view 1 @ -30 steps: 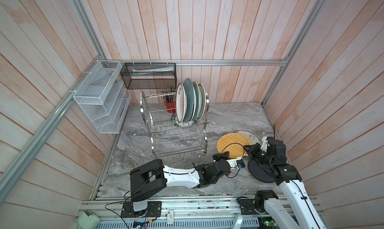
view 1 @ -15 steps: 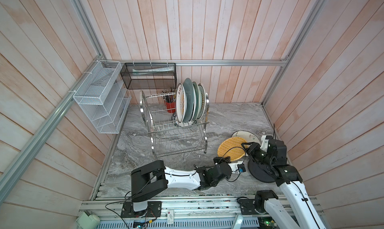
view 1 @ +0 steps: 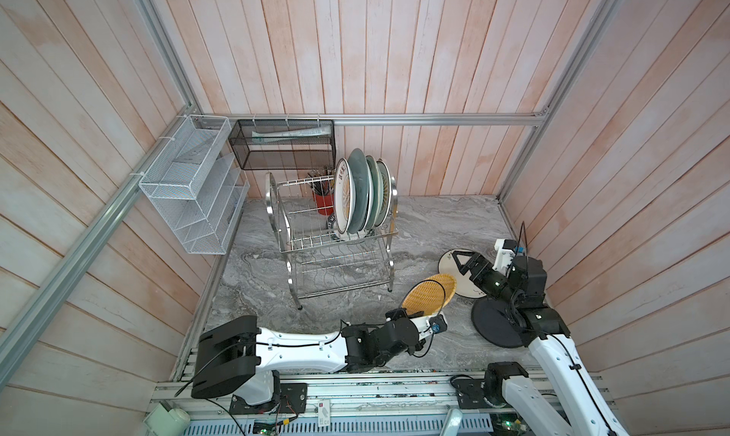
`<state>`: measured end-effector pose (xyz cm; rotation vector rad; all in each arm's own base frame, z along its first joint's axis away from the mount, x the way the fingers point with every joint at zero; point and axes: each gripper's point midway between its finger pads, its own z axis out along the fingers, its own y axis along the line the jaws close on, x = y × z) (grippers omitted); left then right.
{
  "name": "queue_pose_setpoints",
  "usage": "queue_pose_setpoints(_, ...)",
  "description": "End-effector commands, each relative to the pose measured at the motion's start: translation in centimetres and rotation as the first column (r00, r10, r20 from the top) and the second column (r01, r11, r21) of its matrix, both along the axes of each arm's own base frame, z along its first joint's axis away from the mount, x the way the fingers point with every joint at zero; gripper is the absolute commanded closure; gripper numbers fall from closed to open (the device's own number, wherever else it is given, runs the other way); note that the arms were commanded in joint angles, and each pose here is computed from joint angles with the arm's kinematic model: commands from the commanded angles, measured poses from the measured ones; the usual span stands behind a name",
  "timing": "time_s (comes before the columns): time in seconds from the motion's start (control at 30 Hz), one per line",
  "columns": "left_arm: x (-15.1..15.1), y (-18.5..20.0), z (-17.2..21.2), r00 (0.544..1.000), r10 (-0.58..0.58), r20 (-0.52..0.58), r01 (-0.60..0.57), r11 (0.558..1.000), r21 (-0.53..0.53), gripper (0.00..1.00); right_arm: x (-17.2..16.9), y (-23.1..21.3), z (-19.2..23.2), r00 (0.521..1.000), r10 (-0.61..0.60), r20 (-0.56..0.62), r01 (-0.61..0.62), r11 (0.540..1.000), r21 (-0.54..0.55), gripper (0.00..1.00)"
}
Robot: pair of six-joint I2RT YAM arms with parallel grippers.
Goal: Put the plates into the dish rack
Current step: 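Carry the mat with the left gripper toward the rack while the right releases and withdraws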
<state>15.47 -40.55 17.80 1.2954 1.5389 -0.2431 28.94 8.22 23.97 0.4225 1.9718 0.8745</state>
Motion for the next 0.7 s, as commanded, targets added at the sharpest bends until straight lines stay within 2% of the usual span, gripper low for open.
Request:
queue_pose_setpoints(0.0,-1.9,0.8,1.4,0.988,-0.041,-0.147,0.026,0.994,-0.104,1.00,1.0,0.0,2.4,0.988,0.029,0.155,-0.017,0.997,-0.078,0.02)
queue_pose_setpoints(0.2,-4.0,2.8,4.5,0.952,-0.088,-0.293,0.026,0.978,-0.208,1.00,1.4,0.3,0.5,0.982,0.051,0.182,-0.034,0.995,-0.096,0.02)
queue_pose_setpoints(0.37,-5.1,4.7,8.7,0.926,-0.144,-0.349,0.011,0.934,-0.358,1.00,1.7,0.6,-1.7,0.982,0.073,0.173,-0.057,0.994,-0.097,0.02)
queue_pose_setpoints(0.67,-6.1,5.4,19.0,0.927,-0.258,-0.271,0.065,0.824,-0.563,1.00,1.8,0.9,-4.2,0.981,0.095,0.166,-0.078,0.991,-0.107,0.02)
